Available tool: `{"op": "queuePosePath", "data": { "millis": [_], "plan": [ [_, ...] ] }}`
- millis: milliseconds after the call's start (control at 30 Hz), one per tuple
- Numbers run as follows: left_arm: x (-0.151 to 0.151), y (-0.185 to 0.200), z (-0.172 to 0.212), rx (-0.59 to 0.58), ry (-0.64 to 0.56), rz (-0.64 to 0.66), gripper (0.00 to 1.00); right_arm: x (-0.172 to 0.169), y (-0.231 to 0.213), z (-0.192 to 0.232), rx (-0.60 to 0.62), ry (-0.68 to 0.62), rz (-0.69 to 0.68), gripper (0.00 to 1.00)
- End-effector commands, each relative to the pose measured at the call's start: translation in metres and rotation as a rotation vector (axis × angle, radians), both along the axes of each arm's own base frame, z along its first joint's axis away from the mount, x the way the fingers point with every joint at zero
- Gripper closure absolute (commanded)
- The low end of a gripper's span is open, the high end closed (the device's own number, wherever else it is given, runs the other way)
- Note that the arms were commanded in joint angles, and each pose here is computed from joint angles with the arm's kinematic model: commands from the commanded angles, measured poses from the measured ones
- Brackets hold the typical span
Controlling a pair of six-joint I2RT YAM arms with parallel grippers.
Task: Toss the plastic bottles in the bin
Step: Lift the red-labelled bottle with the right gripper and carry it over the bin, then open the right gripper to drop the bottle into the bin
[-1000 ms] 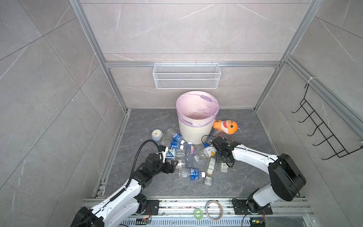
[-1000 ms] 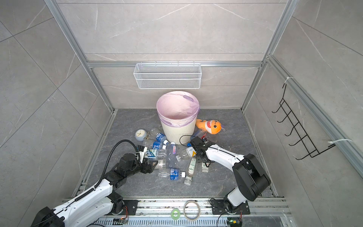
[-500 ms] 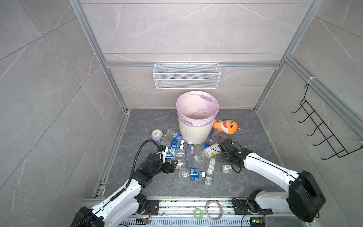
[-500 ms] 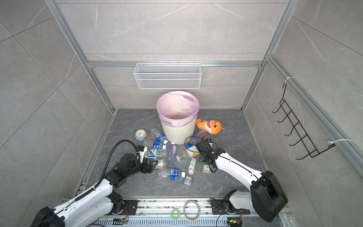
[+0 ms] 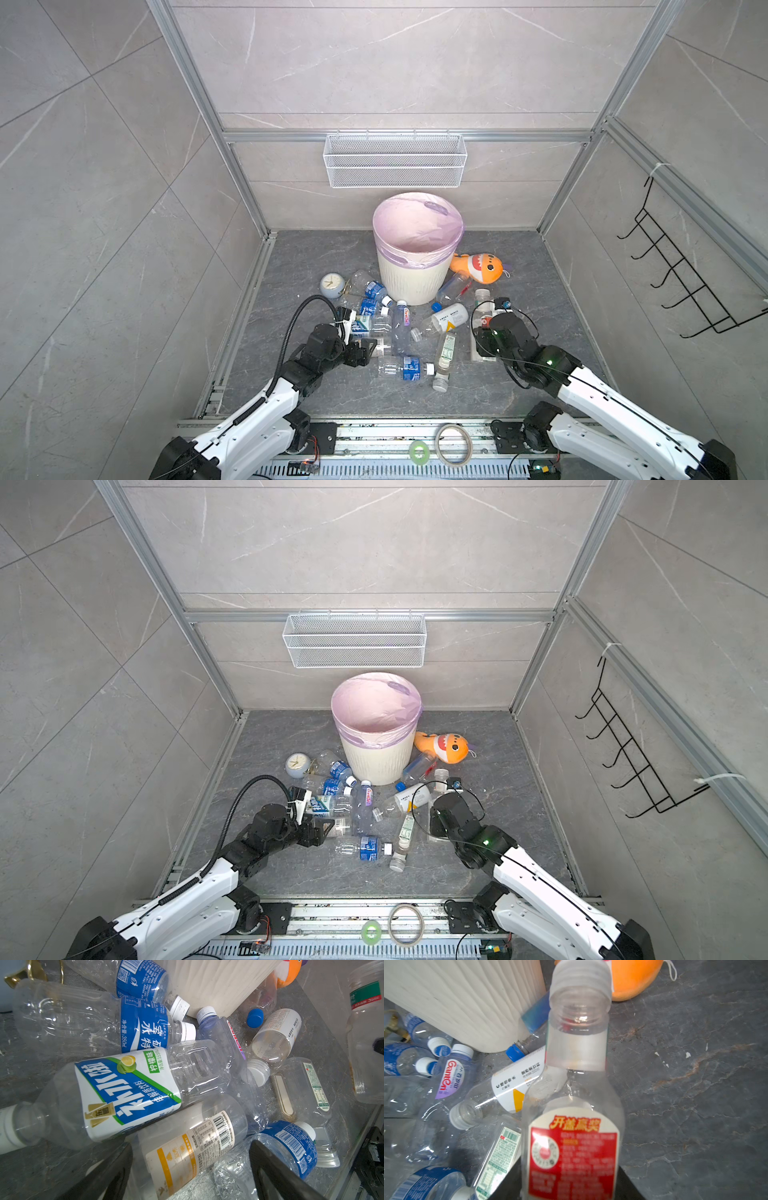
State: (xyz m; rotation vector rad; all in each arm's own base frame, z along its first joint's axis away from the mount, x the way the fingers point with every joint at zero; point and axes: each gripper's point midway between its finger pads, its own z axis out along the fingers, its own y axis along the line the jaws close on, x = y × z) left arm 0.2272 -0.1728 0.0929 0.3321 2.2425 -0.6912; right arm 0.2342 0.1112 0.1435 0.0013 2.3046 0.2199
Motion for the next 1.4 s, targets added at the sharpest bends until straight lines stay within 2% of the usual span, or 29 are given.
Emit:
{"op": "queuePosePath", "data": {
  "millis": [0, 300, 500, 633, 800, 833, 867, 933, 1000, 1067, 1233, 1367],
  "plan": [
    [0.011, -0.009, 0.025, -0.032, -0.078, -0.022, 0.10, -0.001, 0.003, 0.022, 0.026, -0.106, 0.031, 0.51],
    [0.011, -0.009, 0.025, -0.030, -0.077, -0.021, 0.10, -0.013, 0.005, 0.100, 0.129, -0.311, 0.083, 0.51],
    [0.011, -0.009, 0.024, -0.029, -0.076, -0.020, 0.10, -0.006, 0.021, 0.178, 0.211, -0.420, 0.121, 0.51],
    [0.011, -0.008, 0.025, -0.025, -0.081, -0.015, 0.10, 0.017, 0.046, 0.241, 0.223, -0.476, 0.152, 0.50],
    [0.011, -0.008, 0.026, -0.025, -0.081, -0.015, 0.10, 0.077, 0.109, 0.319, 0.248, -0.535, 0.178, 0.49],
    [0.011, -0.007, 0.026, -0.025, -0.081, -0.014, 0.10, 0.095, 0.123, 0.326, 0.235, -0.533, 0.172, 0.46],
    [0.011, -0.008, 0.025, -0.025, -0.079, -0.015, 0.10, 0.118, 0.134, 0.336, 0.223, -0.533, 0.153, 0.35],
    [0.011, -0.008, 0.026, -0.025, -0.080, -0.016, 0.10, 0.164, 0.138, 0.344, 0.168, -0.510, 0.061, 0.02],
    [0.011, -0.008, 0.025, -0.024, -0.077, -0.016, 0.10, 0.196, 0.123, 0.342, 0.127, -0.466, -0.033, 0.01],
    [0.010, -0.007, 0.027, -0.026, -0.082, -0.015, 0.10, 0.206, 0.112, 0.345, 0.151, -0.441, -0.065, 0.01],
    [0.009, -0.006, 0.028, -0.032, -0.092, -0.011, 0.10, 0.183, 0.107, 0.360, 0.212, -0.524, -0.017, 0.01],
    [0.009, -0.007, 0.029, -0.033, -0.089, -0.016, 0.10, 0.161, 0.094, 0.356, 0.208, -0.521, 0.000, 0.01]
  ]
}}
